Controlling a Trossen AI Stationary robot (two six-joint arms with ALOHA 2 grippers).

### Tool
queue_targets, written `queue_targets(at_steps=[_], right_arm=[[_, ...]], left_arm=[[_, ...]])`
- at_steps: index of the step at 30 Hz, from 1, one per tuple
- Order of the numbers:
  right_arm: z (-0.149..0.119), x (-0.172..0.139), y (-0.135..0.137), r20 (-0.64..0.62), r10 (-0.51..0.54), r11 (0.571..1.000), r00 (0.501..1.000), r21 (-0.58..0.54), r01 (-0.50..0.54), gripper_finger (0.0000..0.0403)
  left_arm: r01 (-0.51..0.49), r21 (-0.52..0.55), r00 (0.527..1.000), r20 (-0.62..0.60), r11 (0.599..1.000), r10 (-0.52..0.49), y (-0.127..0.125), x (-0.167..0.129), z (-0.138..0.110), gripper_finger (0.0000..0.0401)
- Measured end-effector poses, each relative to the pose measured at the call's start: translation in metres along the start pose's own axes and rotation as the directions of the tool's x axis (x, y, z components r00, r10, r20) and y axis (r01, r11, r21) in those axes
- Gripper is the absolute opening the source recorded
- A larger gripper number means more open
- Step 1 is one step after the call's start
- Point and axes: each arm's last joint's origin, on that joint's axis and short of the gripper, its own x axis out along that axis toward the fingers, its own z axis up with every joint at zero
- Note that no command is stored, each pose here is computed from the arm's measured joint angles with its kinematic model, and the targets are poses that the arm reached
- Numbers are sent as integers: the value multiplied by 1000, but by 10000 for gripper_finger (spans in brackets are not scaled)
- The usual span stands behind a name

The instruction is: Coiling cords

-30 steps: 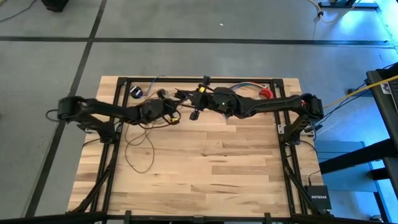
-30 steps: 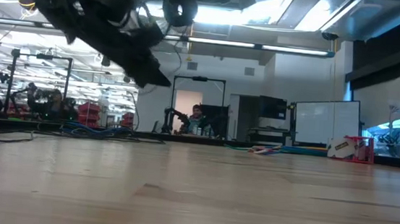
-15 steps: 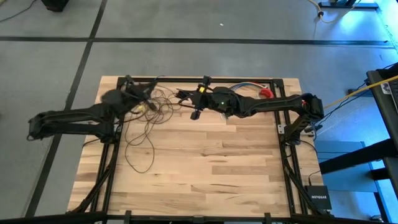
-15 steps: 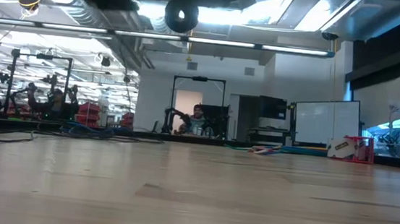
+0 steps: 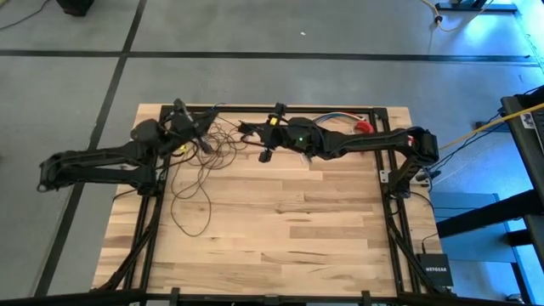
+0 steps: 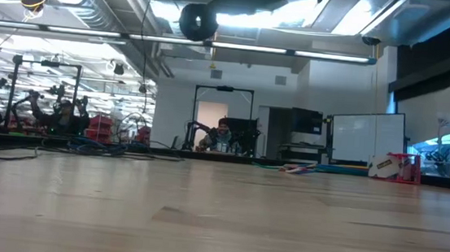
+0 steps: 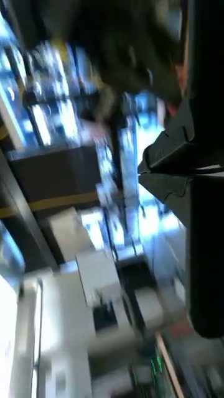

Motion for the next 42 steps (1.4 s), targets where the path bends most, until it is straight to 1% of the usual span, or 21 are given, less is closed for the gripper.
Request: queue_targets(at_steps=[3,5,7,13,15,17,24,26,31,34,37,40,42], right_arm=[[-5,4,-6,-16,-45,998,999,33,45,5],[-6,5,-10,-17,-62,994,998,87,64,5],[-6,5,-11,-14,-68,991,998,112,70,5],[-6,6,-10,-7,-73,989,997,128,73,5],[-7,6,-10,-11,-82,986,997,148,83,5],[-6,6,-10,-7,-84,984,996,155,84,5],[-5,6,-10,4,-92,981,996,174,90,5],[-4,6,-10,9,-95,980,995,178,92,5],[-5,6,-10,12,-98,979,995,181,94,5],[-5,7,-10,11,-100,976,995,193,96,5],[-5,7,-11,10,-103,975,995,201,98,5],[-5,7,-11,13,-112,973,994,204,107,5],[-4,7,-12,17,-115,972,993,208,109,5]], left_arm=[[118,-40,993,15,992,-118,-10,7,1,1],[156,-38,988,7,987,-156,-18,13,0,2],[181,-21,983,-18,983,-182,-27,20,-4,3],[202,-23,979,-32,979,-202,-47,45,-3,3],[226,-19,972,-58,974,-227,-56,51,-6,3],[224,-16,972,-70,974,-225,-63,56,-6,3],[218,44,969,-128,975,-211,-83,60,-14,4],[225,54,967,-137,973,-216,-86,60,-16,4],[248,73,949,-218,966,-227,-90,60,-26,4],[224,104,938,-294,969,-185,-90,57,-32,4],[177,146,930,-350,973,-117,-89,55,-36,4],[113,209,932,-362,971,-31,-88,54,-35,4],[86,244,932,-363,966,9,-87,53,-34,4]])
